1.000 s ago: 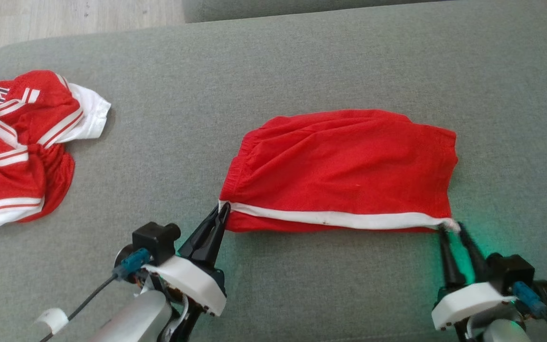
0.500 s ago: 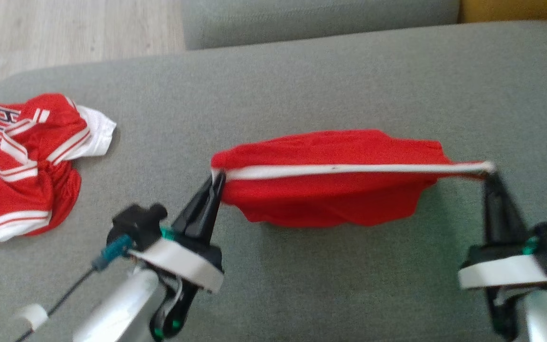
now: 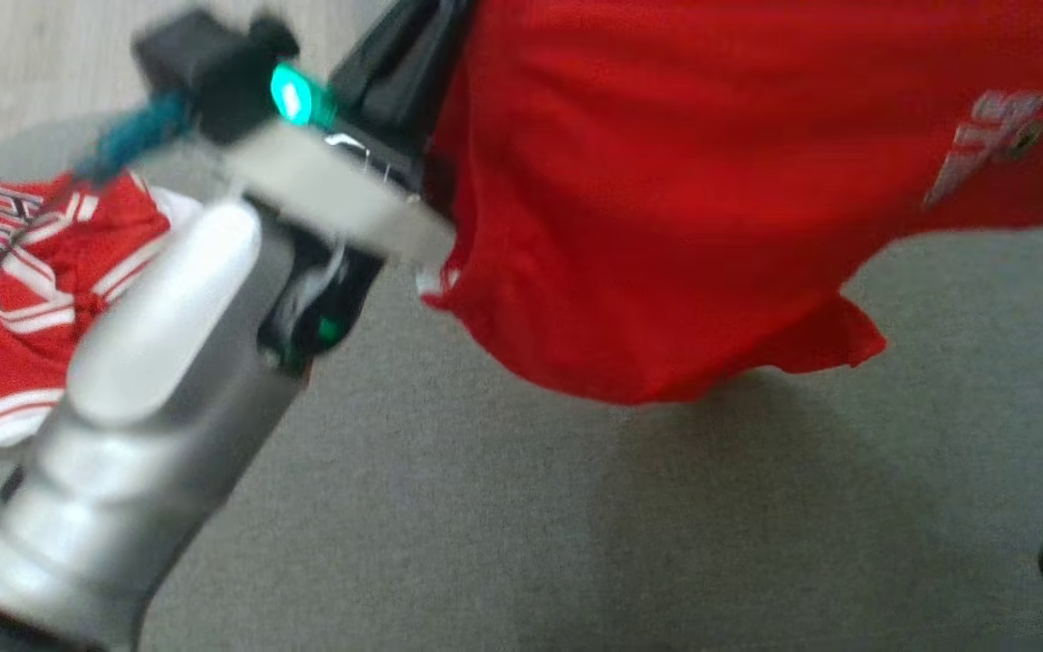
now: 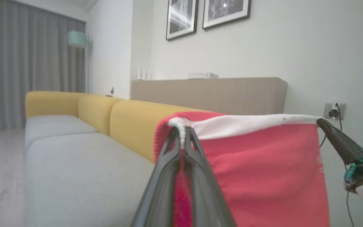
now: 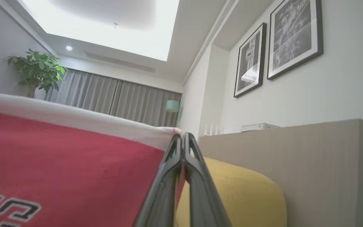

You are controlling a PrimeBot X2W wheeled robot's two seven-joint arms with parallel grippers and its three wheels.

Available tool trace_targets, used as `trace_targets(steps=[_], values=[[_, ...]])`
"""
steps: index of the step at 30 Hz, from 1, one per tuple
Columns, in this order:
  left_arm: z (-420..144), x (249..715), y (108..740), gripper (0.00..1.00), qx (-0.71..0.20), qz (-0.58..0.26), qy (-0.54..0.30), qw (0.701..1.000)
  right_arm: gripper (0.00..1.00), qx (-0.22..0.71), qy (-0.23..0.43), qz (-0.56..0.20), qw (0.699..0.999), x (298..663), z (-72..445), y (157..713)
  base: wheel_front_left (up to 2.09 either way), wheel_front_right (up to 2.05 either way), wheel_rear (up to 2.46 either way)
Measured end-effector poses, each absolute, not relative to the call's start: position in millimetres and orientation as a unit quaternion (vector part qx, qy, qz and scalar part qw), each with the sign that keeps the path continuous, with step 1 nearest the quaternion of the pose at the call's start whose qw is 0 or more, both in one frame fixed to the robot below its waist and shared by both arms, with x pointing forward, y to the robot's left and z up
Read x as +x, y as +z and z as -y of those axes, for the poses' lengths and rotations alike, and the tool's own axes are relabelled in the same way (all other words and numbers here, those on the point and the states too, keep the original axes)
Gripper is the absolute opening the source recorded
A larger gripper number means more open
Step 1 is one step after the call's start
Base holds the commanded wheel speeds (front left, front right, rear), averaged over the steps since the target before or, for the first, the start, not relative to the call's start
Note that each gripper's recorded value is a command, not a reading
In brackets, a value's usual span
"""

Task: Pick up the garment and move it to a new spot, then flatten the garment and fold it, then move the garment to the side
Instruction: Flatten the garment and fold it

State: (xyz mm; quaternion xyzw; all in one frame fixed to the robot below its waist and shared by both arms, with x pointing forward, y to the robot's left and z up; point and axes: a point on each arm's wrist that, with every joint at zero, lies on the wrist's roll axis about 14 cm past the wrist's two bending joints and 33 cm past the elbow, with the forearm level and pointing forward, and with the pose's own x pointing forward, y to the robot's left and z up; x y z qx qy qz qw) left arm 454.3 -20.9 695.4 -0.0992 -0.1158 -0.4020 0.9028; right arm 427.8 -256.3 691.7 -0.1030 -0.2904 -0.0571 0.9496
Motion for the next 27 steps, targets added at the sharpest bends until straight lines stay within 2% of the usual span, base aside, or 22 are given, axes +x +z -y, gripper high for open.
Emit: trace_targets(steps=[4, 7, 9, 14, 17, 22, 27], values=[[29.1, 494.2, 683.1, 0.00, -0.105, 0.090, -0.398, 0.907, 0.00, -0.086, -0.049, 0.244, 0.965, 478.5, 266.3, 668.6, 0.00, 0.00, 0.00], [33.0, 523.6, 692.7, 0.00, -0.099, 0.126, -0.388, 0.908, 0.00, -0.101, -0.047, 0.243, 0.964, 509.9, 272.8, 674.5, 0.00, 0.00, 0.00], [35.3, 539.1, 709.2, 0.00, -0.106, 0.167, -0.384, 0.902, 0.00, -0.116, -0.047, 0.269, 0.955, 524.6, 273.5, 696.5, 0.00, 0.00, 0.00], [34.2, 558.1, 728.2, 0.00, -0.131, 0.221, -0.374, 0.891, 0.00, -0.143, -0.046, 0.335, 0.930, 529.6, 268.5, 739.6, 0.00, 0.00, 0.00], [36.1, 561.0, 707.3, 0.00, -0.115, 0.212, -0.377, 0.894, 0.00, -0.151, -0.039, 0.340, 0.927, 525.1, 264.1, 733.5, 0.00, 0.00, 0.00], [40.3, 539.8, 600.9, 0.00, -0.068, 0.113, -0.396, 0.909, 0.00, -0.144, -0.031, 0.235, 0.961, 508.5, 264.7, 641.8, 0.00, 0.00, 0.00], [41.5, 470.7, 484.9, 0.00, -0.080, -0.018, -0.408, 0.909, 0.00, -0.099, -0.050, 0.085, 0.990, 456.1, 268.2, 529.1, 0.00, 0.00, 0.00]])
